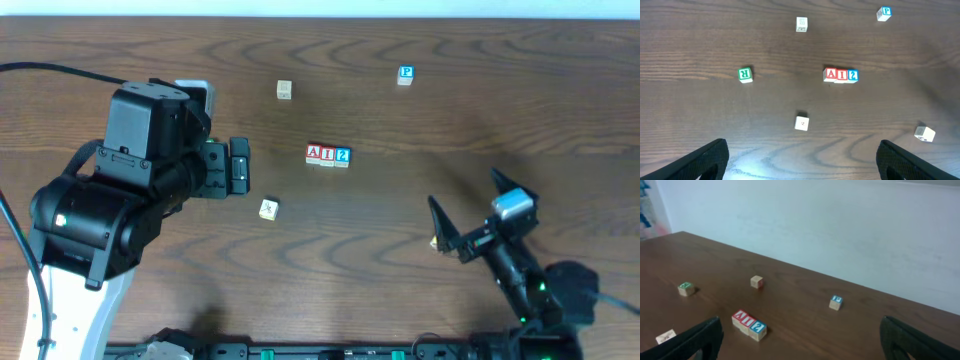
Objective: Spell out Ai2
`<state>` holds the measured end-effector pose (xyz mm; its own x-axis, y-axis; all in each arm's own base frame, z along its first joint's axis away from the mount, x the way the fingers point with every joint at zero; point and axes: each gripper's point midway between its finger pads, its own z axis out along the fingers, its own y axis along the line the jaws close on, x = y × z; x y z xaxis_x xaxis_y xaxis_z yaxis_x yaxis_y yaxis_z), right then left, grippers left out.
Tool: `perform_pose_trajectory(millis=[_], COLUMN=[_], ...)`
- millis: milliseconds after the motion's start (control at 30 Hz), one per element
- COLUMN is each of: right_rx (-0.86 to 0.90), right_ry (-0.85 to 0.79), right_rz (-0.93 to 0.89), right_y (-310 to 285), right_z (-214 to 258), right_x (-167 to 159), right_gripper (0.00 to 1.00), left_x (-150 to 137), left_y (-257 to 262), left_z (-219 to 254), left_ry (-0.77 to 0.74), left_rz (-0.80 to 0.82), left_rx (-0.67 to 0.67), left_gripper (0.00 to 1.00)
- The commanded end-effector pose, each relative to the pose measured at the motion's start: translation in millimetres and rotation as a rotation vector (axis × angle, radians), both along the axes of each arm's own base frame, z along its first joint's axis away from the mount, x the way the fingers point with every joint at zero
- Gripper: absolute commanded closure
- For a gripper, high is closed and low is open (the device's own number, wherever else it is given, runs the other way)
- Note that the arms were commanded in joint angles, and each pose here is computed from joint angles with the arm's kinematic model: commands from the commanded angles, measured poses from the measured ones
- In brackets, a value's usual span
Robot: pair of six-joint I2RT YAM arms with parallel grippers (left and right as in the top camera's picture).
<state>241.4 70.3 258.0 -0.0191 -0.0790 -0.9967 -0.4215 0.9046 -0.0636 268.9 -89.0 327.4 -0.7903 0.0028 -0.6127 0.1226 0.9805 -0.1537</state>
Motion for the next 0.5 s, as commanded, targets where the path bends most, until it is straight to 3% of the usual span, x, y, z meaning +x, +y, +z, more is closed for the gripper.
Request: perform_pose_trajectory(millis=[0,467], right_rx=[-0.011,0.109], right_ry=[-0.026,0.14], right_rz=[0.007,-0.168], right_y=[-2,-28], right_z=[-9,-99], right_x=[-7,8], right_gripper=[0.01,0.01], left_x=[1,1], left_y=[2,2], left_z=[7,7], left_ry=[-0.018,-0.018], left_rz=[0.007,0.007], left_rx=[0.002,0.002], left_gripper=[0.04,0.05])
